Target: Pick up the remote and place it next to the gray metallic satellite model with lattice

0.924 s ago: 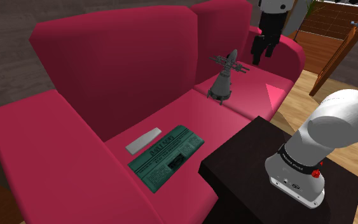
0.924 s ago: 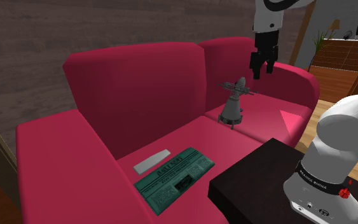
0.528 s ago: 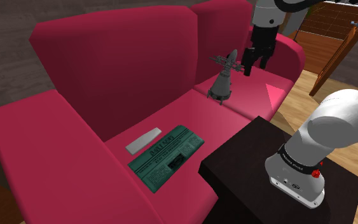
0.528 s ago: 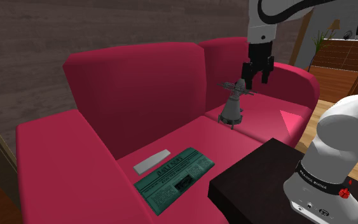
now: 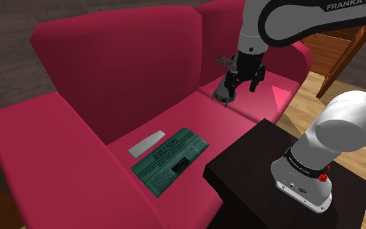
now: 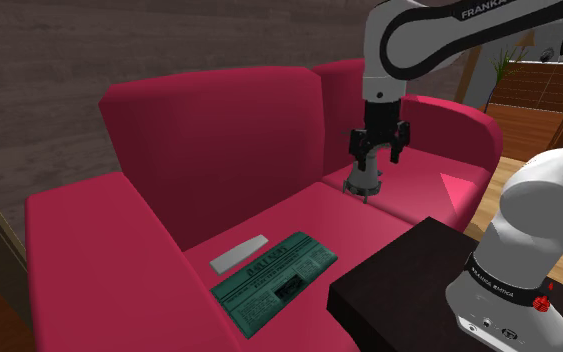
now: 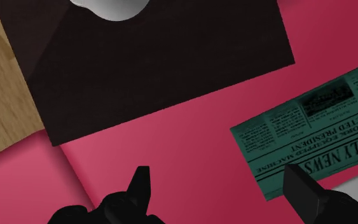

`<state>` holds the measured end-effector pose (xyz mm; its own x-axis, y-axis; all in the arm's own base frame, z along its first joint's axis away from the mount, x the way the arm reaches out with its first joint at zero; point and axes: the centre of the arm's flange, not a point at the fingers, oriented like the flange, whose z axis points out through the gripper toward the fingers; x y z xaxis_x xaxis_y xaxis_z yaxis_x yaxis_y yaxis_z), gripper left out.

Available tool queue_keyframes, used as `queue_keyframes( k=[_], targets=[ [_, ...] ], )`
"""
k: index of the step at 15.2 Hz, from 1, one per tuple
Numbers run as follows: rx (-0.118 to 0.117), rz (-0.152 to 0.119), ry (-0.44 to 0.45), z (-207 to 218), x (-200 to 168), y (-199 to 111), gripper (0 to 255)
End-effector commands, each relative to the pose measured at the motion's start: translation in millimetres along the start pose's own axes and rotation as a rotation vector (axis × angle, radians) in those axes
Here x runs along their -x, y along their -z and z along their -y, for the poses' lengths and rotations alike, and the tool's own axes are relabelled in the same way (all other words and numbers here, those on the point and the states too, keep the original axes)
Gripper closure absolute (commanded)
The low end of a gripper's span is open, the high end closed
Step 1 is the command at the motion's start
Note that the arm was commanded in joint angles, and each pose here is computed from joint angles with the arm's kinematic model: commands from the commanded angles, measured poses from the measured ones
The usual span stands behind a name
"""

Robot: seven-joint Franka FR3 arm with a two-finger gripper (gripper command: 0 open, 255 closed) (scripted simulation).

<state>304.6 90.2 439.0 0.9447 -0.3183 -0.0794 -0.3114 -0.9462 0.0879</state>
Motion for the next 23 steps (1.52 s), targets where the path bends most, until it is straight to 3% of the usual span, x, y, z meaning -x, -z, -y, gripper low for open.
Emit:
queue_keyframes(
  k=[1, 12, 23],
  targets=[
    [-0.009, -0.003, -0.061, 20, 3, -18, 0],
    [-0.047, -0.012, -0.368, 134, -8, -99, 0],
    [-0.085, -0.021, -0.675, 242, -54, -175, 0]
  ],
)
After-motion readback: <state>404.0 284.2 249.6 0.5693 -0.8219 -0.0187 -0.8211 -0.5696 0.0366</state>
